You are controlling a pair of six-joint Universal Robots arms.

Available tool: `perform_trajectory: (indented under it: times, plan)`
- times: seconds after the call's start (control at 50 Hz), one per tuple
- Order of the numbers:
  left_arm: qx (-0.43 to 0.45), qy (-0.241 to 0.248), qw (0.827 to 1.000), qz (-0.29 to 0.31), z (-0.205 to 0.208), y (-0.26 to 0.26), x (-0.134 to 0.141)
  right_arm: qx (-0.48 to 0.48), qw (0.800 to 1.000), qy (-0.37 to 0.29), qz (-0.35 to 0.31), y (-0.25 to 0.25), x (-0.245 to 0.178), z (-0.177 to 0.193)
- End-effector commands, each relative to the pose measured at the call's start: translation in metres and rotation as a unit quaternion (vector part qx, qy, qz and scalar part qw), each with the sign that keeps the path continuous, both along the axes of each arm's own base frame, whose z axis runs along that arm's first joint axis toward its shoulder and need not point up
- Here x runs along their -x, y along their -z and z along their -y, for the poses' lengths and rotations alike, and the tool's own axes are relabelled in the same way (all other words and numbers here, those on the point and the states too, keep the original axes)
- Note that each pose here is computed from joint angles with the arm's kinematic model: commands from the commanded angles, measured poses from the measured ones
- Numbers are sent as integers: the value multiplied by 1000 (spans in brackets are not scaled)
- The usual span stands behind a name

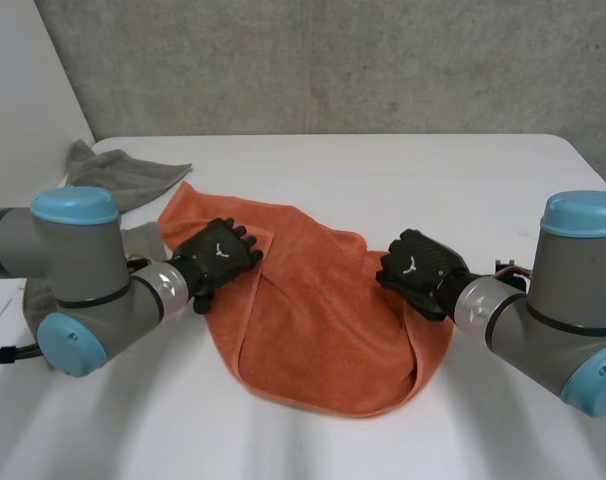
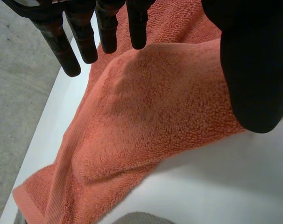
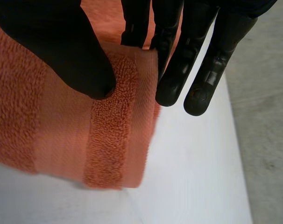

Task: Fold the laundry.

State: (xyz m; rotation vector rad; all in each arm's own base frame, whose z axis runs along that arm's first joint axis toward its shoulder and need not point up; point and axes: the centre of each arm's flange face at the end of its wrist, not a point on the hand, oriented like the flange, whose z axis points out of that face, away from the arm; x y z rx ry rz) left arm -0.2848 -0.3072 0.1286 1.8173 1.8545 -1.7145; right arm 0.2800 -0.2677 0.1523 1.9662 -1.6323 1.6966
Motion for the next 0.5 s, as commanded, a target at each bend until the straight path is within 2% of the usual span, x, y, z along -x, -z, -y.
perform_trajectory:
  times: [0.02, 0.18, 0.5]
  plan:
    - [24, 11, 1000, -14, 12, 2, 6, 11, 999, 38, 27, -16, 8, 6]
    - [28, 14, 999, -16, 20, 6, 10, -3, 994, 79, 81, -38, 20, 11]
    - [24, 10, 1000, 1, 20, 12, 6, 7, 990, 109, 87, -44, 26, 21]
